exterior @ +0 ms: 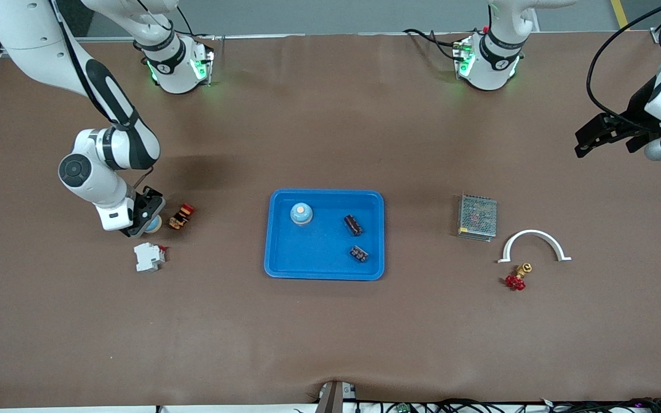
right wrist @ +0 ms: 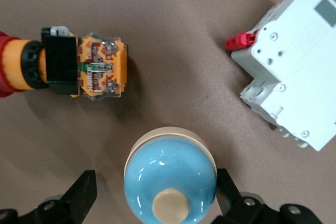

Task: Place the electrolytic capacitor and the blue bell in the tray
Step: 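Lift the bell and carry it over the blue tray with the right gripper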

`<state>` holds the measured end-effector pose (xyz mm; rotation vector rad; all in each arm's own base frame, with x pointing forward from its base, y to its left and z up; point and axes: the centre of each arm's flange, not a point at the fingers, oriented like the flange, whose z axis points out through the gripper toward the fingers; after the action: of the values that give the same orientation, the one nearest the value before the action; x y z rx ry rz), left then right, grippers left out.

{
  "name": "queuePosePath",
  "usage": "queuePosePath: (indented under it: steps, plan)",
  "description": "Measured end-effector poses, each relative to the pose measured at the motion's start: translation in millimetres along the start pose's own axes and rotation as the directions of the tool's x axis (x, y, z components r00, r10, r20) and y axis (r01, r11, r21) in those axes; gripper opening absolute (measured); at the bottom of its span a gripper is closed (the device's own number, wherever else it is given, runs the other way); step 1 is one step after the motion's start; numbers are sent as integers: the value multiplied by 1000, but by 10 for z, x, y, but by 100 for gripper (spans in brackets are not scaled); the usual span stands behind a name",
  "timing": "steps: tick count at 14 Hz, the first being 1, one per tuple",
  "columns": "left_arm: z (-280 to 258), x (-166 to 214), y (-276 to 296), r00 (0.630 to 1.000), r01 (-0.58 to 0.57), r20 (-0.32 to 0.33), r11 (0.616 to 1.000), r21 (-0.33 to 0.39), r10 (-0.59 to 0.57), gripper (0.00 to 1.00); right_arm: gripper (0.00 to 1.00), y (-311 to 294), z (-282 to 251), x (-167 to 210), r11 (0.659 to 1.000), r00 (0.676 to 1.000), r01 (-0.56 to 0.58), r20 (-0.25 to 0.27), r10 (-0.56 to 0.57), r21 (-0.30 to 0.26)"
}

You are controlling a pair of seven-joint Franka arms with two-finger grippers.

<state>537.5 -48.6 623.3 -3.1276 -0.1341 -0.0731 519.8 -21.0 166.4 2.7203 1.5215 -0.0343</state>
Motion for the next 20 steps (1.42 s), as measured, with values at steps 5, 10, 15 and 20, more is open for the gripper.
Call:
queuePosePath:
  steps: [5, 10, 15, 20]
  plan:
    - [-17, 2, 1, 1000, 0, -4, 1000, -1, 0, 100, 66, 9, -26, 8, 1000, 1000, 0, -3, 0, -4]
    - [-69, 7, 2, 1000, -1, -14, 1000, -3, 1, 100, 66, -4, -32, 42, 1000, 1000, 1, -4, -1, 1]
    - [-61, 15, 3, 1000, -1, -15, 1000, -3, 1, 100, 66, 93, -602, 266, 985, 996, -83, 1, 84, 148]
    - [19, 57, 4, 1000, 0, -2, 1000, -2, 0, 100, 66, 7, -1715, 797, 942, 961, -277, 66, 269, 190]
